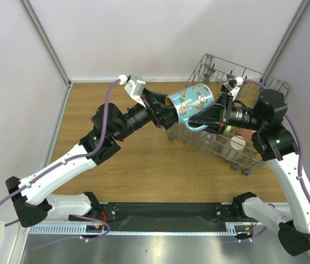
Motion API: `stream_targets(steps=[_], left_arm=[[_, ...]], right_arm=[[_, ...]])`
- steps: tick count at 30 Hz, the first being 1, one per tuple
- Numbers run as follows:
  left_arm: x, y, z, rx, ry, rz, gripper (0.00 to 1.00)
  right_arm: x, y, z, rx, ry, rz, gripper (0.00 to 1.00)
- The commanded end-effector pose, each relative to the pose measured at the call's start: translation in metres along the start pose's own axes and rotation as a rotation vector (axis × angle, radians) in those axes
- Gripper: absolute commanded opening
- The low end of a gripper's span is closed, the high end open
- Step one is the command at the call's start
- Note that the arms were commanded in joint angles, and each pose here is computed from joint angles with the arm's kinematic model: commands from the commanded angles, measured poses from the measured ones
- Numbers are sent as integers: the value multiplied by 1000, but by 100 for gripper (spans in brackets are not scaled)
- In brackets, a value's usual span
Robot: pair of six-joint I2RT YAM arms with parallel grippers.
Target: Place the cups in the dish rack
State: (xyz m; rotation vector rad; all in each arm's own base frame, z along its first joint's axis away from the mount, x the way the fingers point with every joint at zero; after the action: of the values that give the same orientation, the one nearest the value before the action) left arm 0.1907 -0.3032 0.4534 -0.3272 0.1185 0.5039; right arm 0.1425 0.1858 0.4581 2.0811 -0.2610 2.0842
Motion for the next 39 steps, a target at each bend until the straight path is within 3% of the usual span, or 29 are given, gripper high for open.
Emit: stream_targets(steps=[1, 4, 9, 11, 16, 27, 33, 39], left_arm=[[-13, 18, 55, -163, -4, 5, 86], [-2, 33, 59, -173, -6, 104, 100], [23, 65, 52, -127, -1, 288, 100], [31, 82, 56, -128, 5, 371, 100], [43, 115, 36, 2, -16, 485, 100], [39, 173, -4, 243, 58, 528, 100], [34, 200, 8, 309, -23, 520, 100], [26, 214, 0, 410, -42, 460, 99]], right_arm=[[12, 2, 2, -45, 100, 56, 0], [14, 5, 5, -76, 117, 59, 0], [0, 8, 19, -155, 110, -28, 0], [-1, 11, 27, -199, 176, -67, 0], [-20, 20, 53, -337, 222, -230, 0], [-60, 62, 148, -794, 348, -610, 0], [-80, 73, 197, -910, 354, -726, 0], [-109, 70, 241, -924, 393, -853, 0]])
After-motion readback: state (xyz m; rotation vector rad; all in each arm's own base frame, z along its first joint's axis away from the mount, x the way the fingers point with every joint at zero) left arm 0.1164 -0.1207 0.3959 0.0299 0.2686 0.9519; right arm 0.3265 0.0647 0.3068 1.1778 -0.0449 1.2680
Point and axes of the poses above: each gripper's point midway between its finger pads, its own y axis back along the fingers, its own x axis along the line the jaws close on, z = x × y, the point moved 5 cm from there along y, back along the fingers, and after that the axes turned 9 degrees about -y, right-handed, at the moved point
